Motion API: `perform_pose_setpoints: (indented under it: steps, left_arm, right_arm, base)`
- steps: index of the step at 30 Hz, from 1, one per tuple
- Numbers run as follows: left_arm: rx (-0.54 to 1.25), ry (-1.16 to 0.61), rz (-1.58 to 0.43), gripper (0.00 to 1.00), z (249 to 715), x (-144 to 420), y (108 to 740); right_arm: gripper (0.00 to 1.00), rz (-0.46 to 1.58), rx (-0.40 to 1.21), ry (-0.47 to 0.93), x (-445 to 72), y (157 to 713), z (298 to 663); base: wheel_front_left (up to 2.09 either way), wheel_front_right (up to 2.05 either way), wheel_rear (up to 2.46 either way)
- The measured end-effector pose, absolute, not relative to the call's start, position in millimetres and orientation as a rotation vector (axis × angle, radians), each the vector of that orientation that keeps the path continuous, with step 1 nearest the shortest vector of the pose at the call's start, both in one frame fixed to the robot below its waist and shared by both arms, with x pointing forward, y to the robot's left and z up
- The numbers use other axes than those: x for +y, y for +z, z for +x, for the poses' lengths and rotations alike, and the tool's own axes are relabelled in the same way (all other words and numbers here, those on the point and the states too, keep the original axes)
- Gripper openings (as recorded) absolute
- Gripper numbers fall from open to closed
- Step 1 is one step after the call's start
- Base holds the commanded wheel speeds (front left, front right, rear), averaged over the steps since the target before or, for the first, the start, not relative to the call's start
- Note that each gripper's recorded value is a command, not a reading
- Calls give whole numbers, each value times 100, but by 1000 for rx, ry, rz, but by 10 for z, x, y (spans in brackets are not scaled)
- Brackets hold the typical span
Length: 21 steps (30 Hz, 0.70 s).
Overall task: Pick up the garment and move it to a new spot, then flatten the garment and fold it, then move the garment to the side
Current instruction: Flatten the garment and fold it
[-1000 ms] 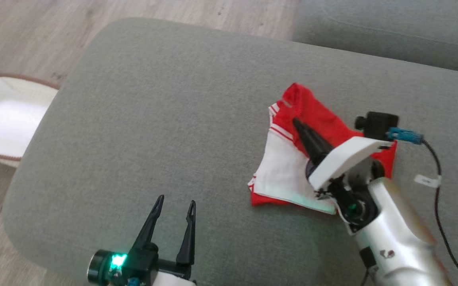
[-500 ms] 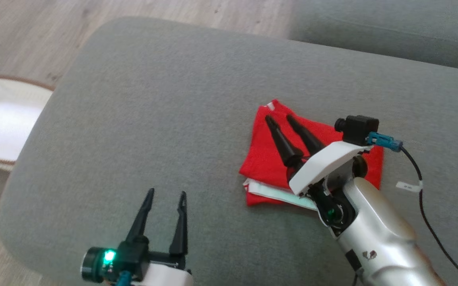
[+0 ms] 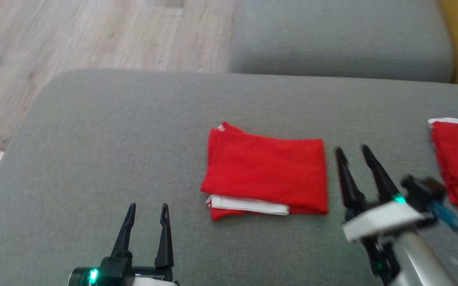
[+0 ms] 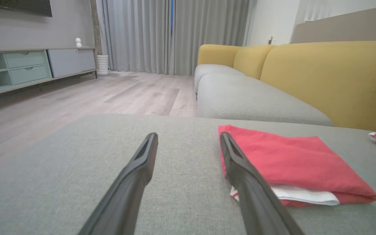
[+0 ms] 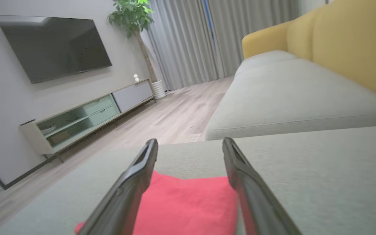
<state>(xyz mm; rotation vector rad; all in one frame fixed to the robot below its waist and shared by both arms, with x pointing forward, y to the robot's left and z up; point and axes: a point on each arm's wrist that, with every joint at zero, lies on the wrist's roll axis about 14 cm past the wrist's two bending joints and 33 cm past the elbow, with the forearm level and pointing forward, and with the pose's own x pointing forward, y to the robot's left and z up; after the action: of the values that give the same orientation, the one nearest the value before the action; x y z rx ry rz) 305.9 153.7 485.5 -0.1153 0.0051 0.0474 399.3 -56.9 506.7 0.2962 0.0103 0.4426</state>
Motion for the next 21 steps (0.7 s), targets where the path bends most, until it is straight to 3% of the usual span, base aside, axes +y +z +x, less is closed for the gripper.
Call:
perform_pose_setpoints:
  steps: [5, 12, 21]
  left_arm:
    - [-30, 15, -97, 100, 3017, 1439, 4944]
    - [-33, -15, -47, 100, 2870, 1355, 4916]
    - [-39, -18, -43, 100, 2805, 1383, 4917]
  right_arm:
    - [100, 227, -5, 326, -991, 4957, 3669]
    - [100, 208, 92, 260, -1117, 4578, 3098]
    - [100, 206, 76, 259, -1095, 4617, 3030]
  base:
    - [0, 0, 0]
    - [0, 0, 0]
    - [0, 0, 0]
